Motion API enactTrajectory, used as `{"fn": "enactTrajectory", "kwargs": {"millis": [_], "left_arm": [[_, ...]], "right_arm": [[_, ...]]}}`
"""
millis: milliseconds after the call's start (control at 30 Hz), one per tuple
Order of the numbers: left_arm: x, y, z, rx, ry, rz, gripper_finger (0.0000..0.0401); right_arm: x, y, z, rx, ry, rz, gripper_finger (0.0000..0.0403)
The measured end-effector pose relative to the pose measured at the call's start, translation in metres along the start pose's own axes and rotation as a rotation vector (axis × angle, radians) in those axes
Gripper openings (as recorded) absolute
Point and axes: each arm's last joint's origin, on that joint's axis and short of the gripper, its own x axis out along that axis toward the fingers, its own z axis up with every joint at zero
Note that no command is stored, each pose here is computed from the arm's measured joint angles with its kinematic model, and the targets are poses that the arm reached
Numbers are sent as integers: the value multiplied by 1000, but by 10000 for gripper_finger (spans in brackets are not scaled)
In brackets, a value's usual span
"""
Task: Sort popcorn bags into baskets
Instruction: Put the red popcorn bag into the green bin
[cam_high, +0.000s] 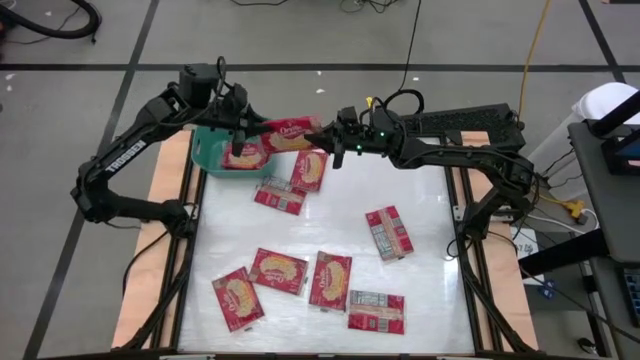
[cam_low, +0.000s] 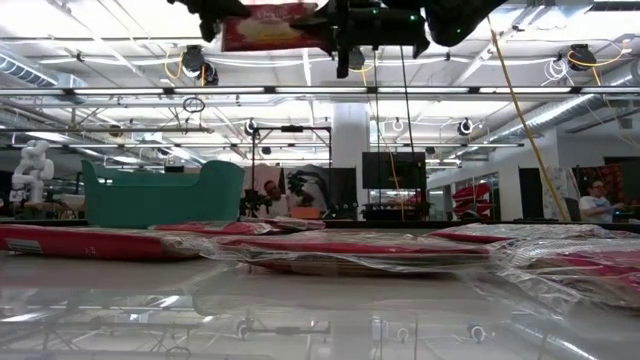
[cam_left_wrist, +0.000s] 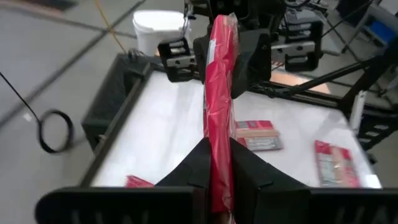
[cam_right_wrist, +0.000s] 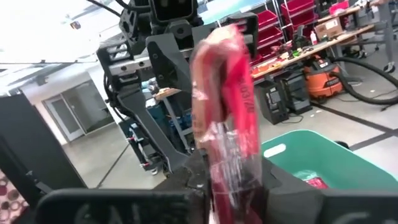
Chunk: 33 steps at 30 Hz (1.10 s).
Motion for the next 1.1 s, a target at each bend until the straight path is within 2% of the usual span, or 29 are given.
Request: {"fn": "enactTrajectory", "kwargs": {"millis": [100, 300, 433, 533, 767, 933, 1100], "left_arm": [[-2, 3, 0, 56, -3, 21, 25], [-12, 15, -6, 29, 35, 103, 21], [-20, 22, -17, 49, 142, 225, 30], [-28, 30, -28, 27, 261, 335, 20], [-43, 49, -54, -166, 483, 450, 19], [-43, 62, -73, -276, 550, 455, 29], [-32, 78, -99, -419, 576, 404, 21]], "right_arm": [[-2, -7, 0, 28, 29, -5, 77], [-15, -24, -3, 91, 183, -114, 113], [-30, -37, -2, 132, 283, -176, 123], [-38, -43, 0, 138, 332, -174, 123], [-46, -55, 2, 176, 373, -130, 119], [-49, -59, 4, 175, 375, -144, 119], [-51, -62, 5, 177, 370, -155, 119]]}}
